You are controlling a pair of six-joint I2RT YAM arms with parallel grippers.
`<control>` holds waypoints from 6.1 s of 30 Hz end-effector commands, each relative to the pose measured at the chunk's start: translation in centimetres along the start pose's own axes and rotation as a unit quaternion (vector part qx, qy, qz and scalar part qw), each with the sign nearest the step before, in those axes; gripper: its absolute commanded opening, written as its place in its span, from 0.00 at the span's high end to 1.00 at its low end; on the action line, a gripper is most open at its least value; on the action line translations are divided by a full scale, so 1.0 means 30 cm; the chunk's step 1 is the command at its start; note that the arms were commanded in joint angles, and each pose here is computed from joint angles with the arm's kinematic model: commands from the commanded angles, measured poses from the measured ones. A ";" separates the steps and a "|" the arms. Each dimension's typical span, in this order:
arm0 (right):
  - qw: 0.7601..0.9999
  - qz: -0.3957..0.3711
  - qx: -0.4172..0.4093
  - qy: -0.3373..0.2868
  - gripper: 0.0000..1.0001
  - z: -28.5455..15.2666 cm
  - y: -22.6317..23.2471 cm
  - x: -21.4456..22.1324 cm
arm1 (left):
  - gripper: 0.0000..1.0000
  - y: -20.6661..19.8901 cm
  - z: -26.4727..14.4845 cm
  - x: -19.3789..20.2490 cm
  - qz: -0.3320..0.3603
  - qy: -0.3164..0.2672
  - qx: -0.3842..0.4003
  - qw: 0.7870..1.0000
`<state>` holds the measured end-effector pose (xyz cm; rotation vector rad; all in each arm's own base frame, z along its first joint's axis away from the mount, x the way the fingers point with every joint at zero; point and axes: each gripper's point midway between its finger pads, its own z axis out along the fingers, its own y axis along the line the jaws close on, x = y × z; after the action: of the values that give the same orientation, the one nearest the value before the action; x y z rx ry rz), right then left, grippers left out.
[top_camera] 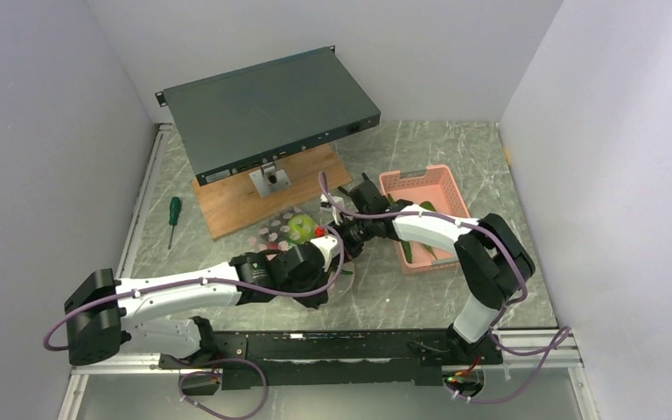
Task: Open the zip-top bag and remove the fake food
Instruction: Pick up the fake vegetable from the zipper food storage bag, then place the fake vegetable in the bin.
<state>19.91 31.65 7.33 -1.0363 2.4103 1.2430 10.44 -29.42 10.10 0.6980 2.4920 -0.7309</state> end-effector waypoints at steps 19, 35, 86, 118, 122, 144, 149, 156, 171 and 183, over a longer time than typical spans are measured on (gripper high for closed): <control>1.000 0.015 -0.016 0.021 1.00 0.025 0.057 -0.071 | 1.00 -0.052 0.073 -0.040 0.011 0.013 0.004 1.000; 0.995 -0.078 0.006 0.065 1.00 -0.105 0.089 -0.020 | 1.00 0.055 0.011 -0.014 -0.014 -0.021 -0.052 0.998; 0.934 -0.296 0.040 0.195 0.59 -0.298 0.043 0.201 | 1.00 0.113 0.006 -0.018 -0.073 -0.096 -0.058 0.991; 0.937 -0.257 0.184 0.147 1.00 -0.330 -0.114 0.205 | 1.00 0.092 -0.014 -0.035 -0.091 -0.126 -0.026 0.987; 0.921 -0.290 0.223 0.129 1.00 -0.441 -0.104 0.154 | 1.00 0.101 -0.027 -0.039 -0.110 -0.140 -0.026 0.984; 0.886 -0.363 0.281 0.061 1.00 -0.806 0.040 0.284 | 1.00 0.150 -0.142 -0.125 -0.173 -0.239 -0.035 0.955; 0.893 -0.344 0.291 0.012 1.00 -0.849 0.083 0.282 | 1.00 0.182 -0.144 -0.116 -0.188 -0.242 -0.056 0.950; 0.888 -0.322 0.327 -0.001 1.00 -0.893 0.071 0.297 | 1.00 0.207 -0.142 -0.105 -0.198 -0.243 -0.072 0.947; 0.821 -0.149 0.544 -0.085 1.00 -1.075 -0.201 0.232 | 1.00 0.233 -0.174 -0.083 -0.200 -0.260 -0.063 0.943; 0.848 0.009 0.519 -0.103 1.00 -1.079 -0.411 0.313 | 1.00 0.216 -0.171 -0.087 -0.190 -0.268 -0.042 0.944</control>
<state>23.68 -2.82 15.17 -0.5678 2.3503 -0.1626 14.66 -21.89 11.99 -0.0434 2.1857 -0.7578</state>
